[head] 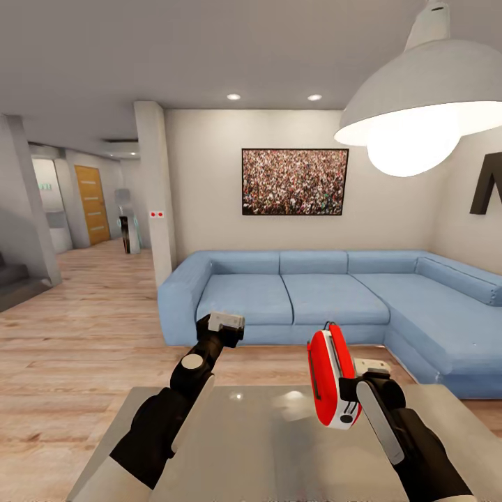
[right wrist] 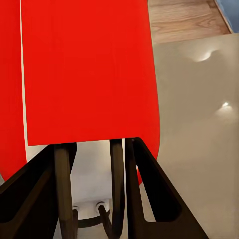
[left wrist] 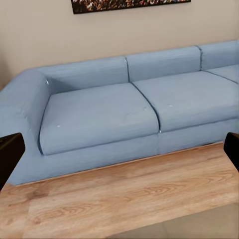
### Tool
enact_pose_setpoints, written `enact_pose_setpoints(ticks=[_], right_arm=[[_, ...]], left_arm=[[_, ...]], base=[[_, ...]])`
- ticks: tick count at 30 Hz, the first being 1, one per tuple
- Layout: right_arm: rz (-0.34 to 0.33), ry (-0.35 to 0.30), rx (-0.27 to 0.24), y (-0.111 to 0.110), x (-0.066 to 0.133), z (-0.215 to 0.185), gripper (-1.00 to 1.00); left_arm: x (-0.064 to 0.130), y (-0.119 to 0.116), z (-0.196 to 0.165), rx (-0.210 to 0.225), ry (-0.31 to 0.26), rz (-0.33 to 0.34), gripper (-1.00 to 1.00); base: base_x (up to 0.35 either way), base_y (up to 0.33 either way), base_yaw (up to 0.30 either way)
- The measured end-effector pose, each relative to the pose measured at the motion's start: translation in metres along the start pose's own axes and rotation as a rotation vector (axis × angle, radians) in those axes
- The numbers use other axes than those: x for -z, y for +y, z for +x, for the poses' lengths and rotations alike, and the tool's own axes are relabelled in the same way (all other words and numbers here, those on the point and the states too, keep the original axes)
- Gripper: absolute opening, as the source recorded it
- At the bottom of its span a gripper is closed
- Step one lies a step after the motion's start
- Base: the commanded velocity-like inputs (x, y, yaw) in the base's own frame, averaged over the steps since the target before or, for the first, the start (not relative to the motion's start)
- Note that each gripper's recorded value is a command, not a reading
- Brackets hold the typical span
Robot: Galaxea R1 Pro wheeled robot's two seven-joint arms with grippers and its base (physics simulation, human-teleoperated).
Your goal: Turn on the radio receiver that's on the table in the living room.
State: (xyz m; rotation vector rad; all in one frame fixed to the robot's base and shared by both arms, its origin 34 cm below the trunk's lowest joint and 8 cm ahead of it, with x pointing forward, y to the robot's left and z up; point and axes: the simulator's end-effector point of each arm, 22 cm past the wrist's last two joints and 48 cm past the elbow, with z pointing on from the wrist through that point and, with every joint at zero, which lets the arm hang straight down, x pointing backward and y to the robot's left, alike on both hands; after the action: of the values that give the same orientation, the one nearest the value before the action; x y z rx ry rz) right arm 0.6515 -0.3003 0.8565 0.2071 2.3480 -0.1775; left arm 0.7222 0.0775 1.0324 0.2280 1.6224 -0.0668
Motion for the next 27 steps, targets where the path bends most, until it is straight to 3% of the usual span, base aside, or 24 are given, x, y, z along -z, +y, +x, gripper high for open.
enact_pose_setpoints(ticks=[27], right_arm=[[0.004, 0.043, 0.008, 0.002, -0.016, 0.015, -1.0]], left_arm=[[-0.011, -0.001, 0.033, 0.004, 0.06, 0.003, 1.0]], base=[[0.0, 0.0, 0.0]])
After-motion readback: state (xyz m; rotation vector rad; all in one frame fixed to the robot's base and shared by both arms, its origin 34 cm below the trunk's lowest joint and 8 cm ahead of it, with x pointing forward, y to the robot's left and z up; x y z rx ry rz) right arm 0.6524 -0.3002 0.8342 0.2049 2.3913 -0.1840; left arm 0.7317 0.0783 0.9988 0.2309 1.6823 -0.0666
